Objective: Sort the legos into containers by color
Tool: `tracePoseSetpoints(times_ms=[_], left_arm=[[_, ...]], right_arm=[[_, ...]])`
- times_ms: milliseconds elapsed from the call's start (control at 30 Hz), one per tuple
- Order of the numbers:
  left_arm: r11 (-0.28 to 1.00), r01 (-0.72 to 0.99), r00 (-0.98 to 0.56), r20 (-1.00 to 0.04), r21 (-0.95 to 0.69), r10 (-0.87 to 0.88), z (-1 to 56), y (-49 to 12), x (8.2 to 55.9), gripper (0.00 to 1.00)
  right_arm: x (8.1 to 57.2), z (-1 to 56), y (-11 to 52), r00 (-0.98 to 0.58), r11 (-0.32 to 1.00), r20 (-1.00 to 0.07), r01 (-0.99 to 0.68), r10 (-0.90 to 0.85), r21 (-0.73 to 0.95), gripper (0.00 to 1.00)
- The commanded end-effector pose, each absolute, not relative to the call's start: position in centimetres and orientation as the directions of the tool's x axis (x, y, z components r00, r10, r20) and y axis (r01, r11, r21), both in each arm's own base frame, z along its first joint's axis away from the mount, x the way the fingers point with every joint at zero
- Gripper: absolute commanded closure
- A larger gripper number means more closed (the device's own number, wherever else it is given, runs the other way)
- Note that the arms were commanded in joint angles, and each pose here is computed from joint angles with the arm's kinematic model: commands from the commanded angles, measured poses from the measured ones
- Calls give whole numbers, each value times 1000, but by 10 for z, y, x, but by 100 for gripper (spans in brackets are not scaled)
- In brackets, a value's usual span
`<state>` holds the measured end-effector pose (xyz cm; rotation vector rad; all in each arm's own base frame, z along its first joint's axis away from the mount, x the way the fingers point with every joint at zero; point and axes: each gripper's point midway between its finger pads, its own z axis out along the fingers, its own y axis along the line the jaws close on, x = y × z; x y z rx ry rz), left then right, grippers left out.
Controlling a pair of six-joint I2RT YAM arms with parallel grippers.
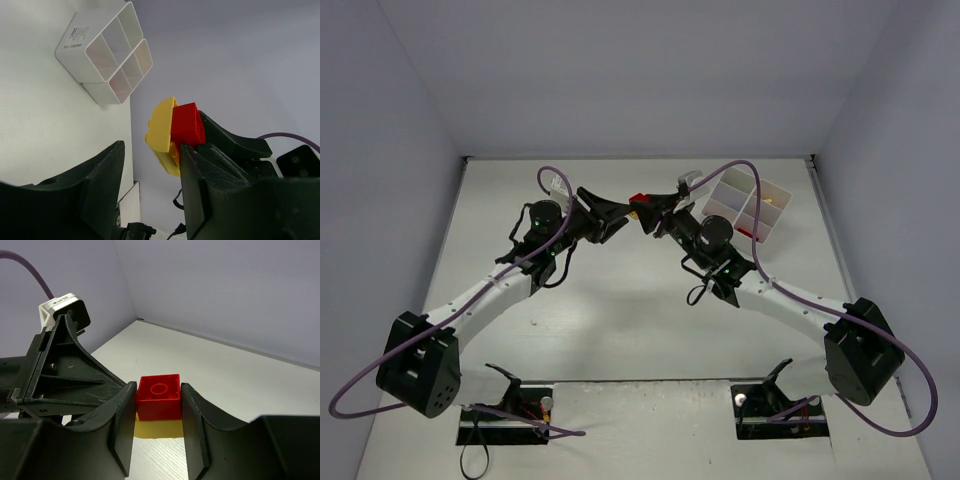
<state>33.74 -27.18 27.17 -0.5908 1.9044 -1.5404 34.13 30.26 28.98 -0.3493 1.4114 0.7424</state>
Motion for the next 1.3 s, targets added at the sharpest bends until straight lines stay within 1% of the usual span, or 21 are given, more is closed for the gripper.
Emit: tracePoseSetpoints(times_ms=[0,167,233,400,700,767,900,967,1133,1267], left_arm=[[153,184,-676,-238,-971,-698,316,-276,343,59],[155,199,-688,-250,-968,-682,299,-276,335,60],[158,170,-696,-232,-973,-680,282,-275,331,62],[159,158,-707,-224,-975,-670,268,-278,328,64],[169,142,-745,-217,-975,-631,257,-292,323,70],[171,137,-749,-215,-976,-627,254,-293,322,75],[171,124,-756,-205,-977,-622,249,-293,319,80],[170,132,-756,-210,-977,-620,251,-294,319,84],[195,154,-748,-243,-969,-617,249,-292,319,88],[250,160,-744,-284,-955,-605,237,-289,318,88]], right_arm=[[323,344,316,55,650,-920,-724,388,231,100],[309,318,316,-24,632,-922,-720,388,285,100],[304,304,315,-58,630,-922,-713,384,307,100],[293,292,318,-93,621,-919,-711,383,331,100],[300,299,320,-61,637,-921,-704,385,312,100],[302,299,320,-54,643,-923,-702,381,306,100],[305,300,321,-42,652,-924,-696,380,300,100],[307,302,322,-39,652,-924,-697,381,298,100],[308,297,326,-60,648,-928,-699,367,302,100],[306,286,324,-85,657,-932,-687,352,311,100]])
